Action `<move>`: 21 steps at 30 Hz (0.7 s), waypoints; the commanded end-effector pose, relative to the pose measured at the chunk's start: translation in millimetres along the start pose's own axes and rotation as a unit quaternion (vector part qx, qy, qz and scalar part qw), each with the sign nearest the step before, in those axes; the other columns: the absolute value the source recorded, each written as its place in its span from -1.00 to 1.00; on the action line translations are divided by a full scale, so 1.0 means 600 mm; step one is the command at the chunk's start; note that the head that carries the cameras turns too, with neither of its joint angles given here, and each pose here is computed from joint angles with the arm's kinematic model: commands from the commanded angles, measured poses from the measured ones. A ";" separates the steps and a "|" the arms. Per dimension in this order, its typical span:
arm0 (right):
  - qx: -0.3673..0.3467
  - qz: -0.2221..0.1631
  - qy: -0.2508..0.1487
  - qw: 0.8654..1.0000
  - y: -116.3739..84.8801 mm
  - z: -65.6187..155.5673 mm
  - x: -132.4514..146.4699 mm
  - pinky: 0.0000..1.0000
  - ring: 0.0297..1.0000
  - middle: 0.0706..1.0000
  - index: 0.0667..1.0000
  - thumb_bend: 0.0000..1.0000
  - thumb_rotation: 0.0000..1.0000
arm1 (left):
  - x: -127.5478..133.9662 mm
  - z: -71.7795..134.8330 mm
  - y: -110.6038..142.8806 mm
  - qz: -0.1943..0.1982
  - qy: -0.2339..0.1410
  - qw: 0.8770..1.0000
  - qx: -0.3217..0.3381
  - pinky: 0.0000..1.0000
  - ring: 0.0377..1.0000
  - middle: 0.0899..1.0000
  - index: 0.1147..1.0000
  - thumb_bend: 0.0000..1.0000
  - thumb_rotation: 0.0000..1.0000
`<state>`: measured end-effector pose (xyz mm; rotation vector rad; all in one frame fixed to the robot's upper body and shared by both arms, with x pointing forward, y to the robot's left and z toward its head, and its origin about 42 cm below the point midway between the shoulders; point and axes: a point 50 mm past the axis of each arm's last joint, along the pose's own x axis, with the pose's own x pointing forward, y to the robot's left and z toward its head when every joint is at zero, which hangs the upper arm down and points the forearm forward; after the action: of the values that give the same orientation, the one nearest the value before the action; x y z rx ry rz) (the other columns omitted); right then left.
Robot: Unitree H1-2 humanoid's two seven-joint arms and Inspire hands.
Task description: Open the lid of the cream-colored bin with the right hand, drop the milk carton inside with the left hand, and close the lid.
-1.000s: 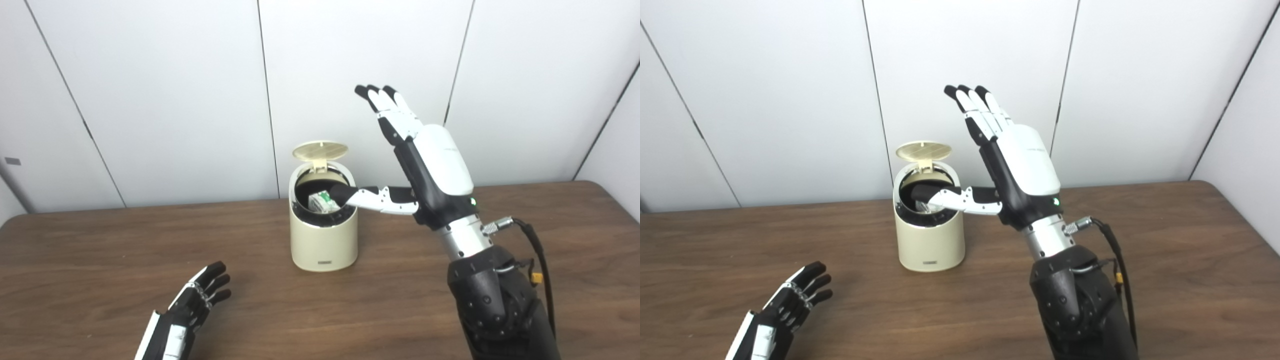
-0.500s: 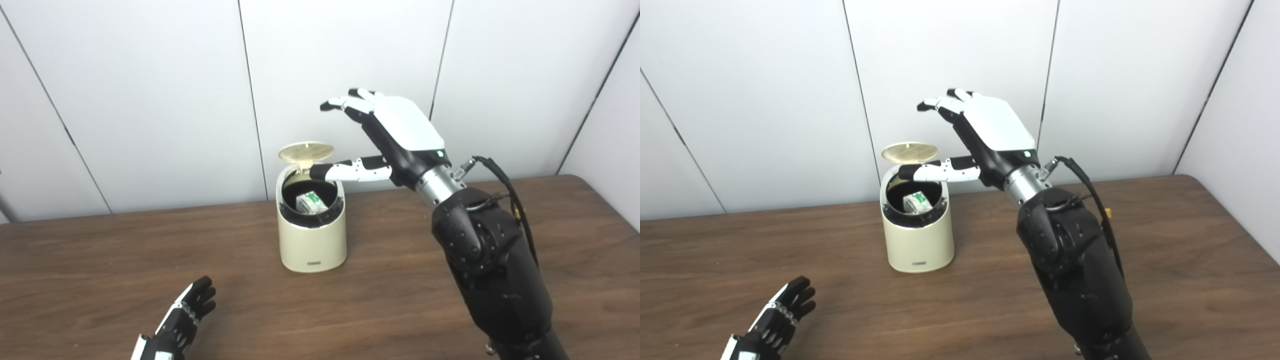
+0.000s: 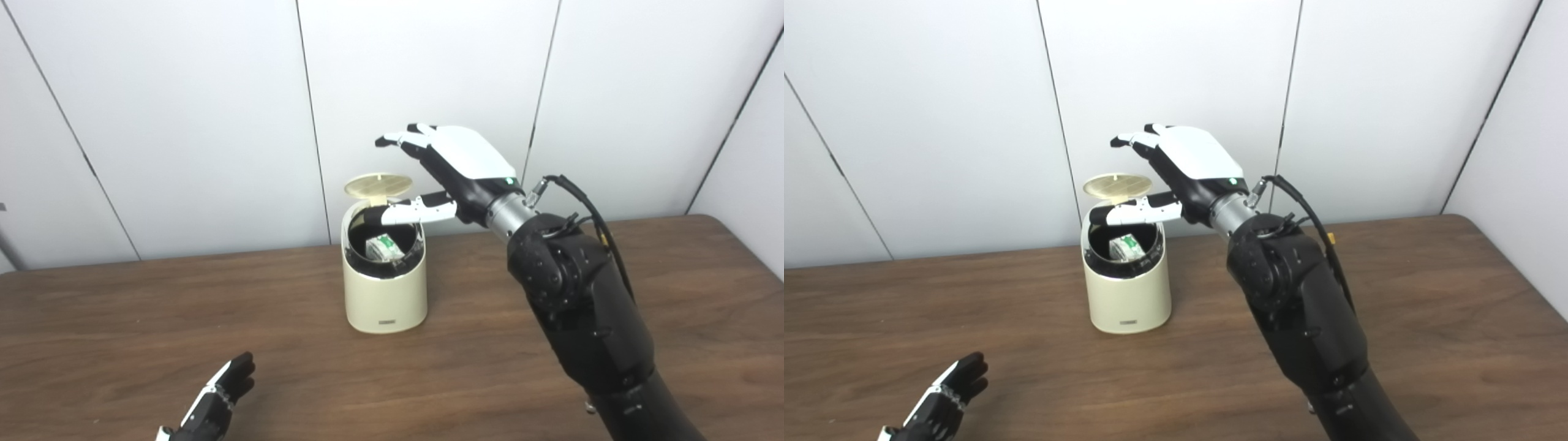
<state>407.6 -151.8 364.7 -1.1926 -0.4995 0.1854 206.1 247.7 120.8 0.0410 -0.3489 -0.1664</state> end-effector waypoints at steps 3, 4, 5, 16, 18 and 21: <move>0.010 -0.019 -0.010 1.000 -0.006 0.003 0.009 0.93 0.94 0.76 0.69 0.57 0.66 | -0.023 -0.014 -0.016 0.011 0.012 1.000 -0.008 0.80 0.82 0.84 0.81 0.29 0.79; 0.012 -0.015 -0.012 1.000 -0.002 0.002 0.011 0.96 0.94 0.76 0.69 0.57 0.66 | -0.023 -0.015 -0.017 0.010 0.011 1.000 -0.007 0.79 0.81 0.84 0.81 0.30 0.79; 0.013 -0.012 -0.013 1.000 0.000 0.001 0.012 0.98 0.95 0.76 0.69 0.56 0.64 | -0.022 -0.015 -0.018 0.009 0.010 1.000 -0.006 0.79 0.81 0.84 0.82 0.33 0.79; 0.014 0.020 -0.016 1.000 0.037 -0.003 0.003 1.00 0.93 0.74 0.67 0.57 0.60 | -0.021 -0.013 -0.031 0.002 -0.005 1.000 0.001 0.72 0.78 0.82 0.82 0.23 0.79; 0.015 0.023 -0.019 0.999 0.043 -0.005 -0.007 1.00 0.91 0.73 0.66 0.56 0.60 | -0.020 -0.014 -0.032 0.001 -0.006 1.000 0.000 0.71 0.77 0.82 0.82 0.24 0.78; 0.016 0.030 -0.020 0.999 0.049 -0.006 -0.022 1.00 0.91 0.73 0.65 0.56 0.64 | -0.019 -0.013 -0.035 0.002 -0.007 1.000 0.003 0.70 0.77 0.82 0.83 0.24 0.79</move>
<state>405.4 -149.0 316.1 -1.1659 -0.4164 0.2878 204.5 240.6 122.9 0.0808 -0.3993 -0.1785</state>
